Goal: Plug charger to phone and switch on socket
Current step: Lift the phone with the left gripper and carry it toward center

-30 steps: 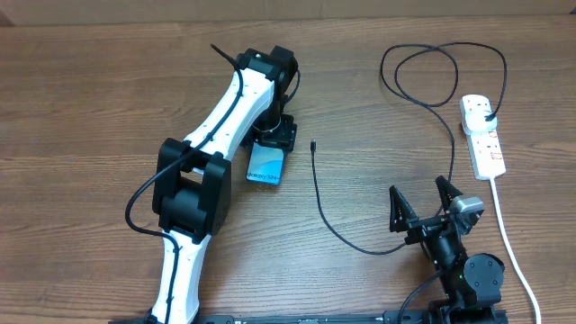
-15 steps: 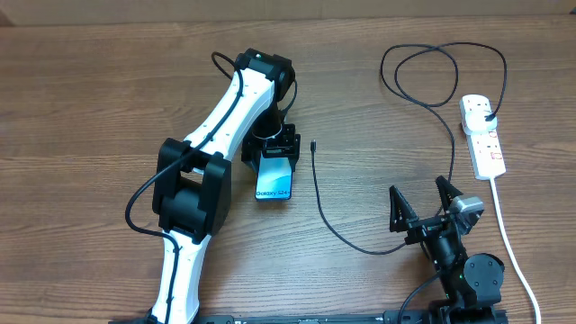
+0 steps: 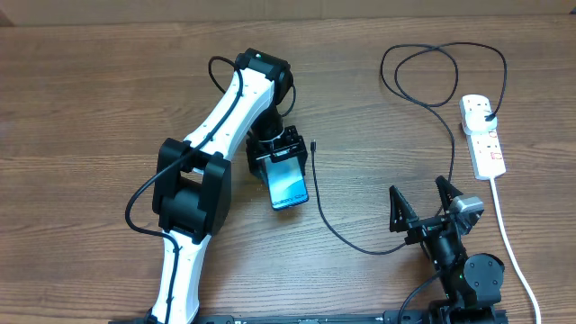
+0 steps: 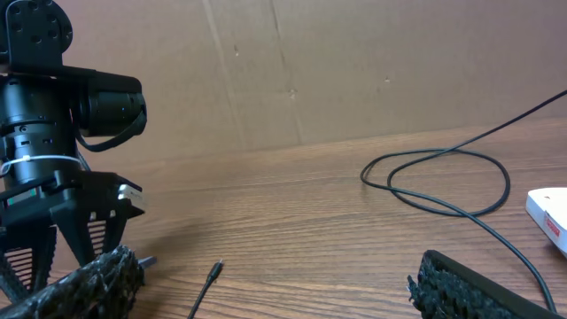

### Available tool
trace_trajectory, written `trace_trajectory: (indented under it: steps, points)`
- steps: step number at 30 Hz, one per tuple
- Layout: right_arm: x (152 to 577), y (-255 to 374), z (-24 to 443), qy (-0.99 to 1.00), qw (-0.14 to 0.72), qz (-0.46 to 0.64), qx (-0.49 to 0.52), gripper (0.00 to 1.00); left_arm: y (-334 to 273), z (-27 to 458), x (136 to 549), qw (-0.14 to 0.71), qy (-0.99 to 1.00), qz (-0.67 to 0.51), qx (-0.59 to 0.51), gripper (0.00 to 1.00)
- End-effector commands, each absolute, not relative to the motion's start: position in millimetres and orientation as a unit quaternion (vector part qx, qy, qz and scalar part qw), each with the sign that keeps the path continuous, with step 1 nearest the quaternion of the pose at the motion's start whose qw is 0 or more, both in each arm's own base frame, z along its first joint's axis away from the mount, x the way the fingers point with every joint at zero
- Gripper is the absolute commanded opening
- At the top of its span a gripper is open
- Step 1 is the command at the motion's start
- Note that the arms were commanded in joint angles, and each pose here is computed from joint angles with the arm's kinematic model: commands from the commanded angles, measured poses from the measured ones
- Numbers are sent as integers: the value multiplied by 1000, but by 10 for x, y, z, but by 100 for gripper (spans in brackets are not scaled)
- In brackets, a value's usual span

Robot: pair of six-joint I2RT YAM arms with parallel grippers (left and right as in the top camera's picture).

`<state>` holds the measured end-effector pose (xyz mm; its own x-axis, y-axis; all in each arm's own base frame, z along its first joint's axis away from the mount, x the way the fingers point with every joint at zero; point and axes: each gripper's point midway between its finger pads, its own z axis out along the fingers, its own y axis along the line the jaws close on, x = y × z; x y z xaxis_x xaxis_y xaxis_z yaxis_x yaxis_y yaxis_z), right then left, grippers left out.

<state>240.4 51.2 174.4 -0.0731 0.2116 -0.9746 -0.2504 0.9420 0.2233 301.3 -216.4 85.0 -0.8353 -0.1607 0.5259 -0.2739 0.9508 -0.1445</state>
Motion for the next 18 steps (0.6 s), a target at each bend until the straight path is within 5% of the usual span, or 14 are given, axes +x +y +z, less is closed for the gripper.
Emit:
trace_trajectory:
  steps: [1, 18]
  points:
    - [2405, 515, 1728, 711, 683, 167, -16, 100, -2412, 1019, 2986, 289, -933, 170, 132, 4]
    - [2405, 515, 1728, 711, 683, 167, -16, 100, -2630, 1236, 2914, 336, -898, 246, 144, 4]
